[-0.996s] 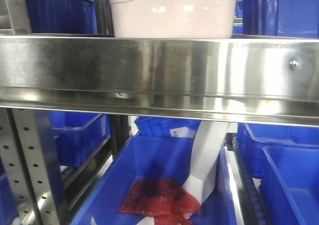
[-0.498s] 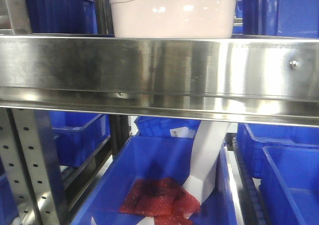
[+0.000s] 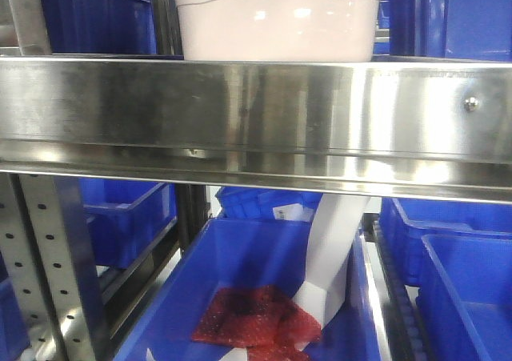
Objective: Grab white bin and place on right shelf
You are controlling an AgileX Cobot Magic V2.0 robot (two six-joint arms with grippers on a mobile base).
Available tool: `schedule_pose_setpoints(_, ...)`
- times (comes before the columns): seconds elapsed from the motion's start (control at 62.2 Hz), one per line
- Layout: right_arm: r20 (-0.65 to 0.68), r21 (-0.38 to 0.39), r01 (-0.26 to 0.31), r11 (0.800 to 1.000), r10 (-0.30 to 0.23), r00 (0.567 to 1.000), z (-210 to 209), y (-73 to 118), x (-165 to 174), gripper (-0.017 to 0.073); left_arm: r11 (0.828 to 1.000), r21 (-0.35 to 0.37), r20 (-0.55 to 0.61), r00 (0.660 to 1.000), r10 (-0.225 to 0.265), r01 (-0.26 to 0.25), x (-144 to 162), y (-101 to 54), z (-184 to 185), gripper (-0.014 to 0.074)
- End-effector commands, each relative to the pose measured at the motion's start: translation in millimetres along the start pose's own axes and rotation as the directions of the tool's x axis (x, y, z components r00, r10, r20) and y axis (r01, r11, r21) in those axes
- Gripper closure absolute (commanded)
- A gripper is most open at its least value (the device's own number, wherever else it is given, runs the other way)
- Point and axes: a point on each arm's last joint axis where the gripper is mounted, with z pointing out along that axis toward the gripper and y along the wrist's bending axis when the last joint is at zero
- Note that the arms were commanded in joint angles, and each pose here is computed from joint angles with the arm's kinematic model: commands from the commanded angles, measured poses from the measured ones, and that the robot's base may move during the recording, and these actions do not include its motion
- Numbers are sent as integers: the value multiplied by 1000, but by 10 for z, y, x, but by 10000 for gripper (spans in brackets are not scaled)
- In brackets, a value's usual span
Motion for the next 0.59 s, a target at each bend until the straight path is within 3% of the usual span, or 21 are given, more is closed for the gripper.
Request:
schedule_pose_setpoints(0.0, 85, 29, -23, 999, 21, 996, -10, -22, -140, 489, 1000, -6, 116, 993, -7, 8, -181, 8, -8, 711)
schedule_pose_setpoints(0.514, 85, 29, -23, 999, 21, 996, -10, -22, -140, 489, 1000, -6, 106, 994, -7, 8, -128, 8, -4, 711)
schedule_pose_setpoints(0.578, 85, 29, -23, 999, 21, 996, -10, -22, -140, 489, 1000, -11, 101, 995, 27, -26, -44, 7, -12, 711)
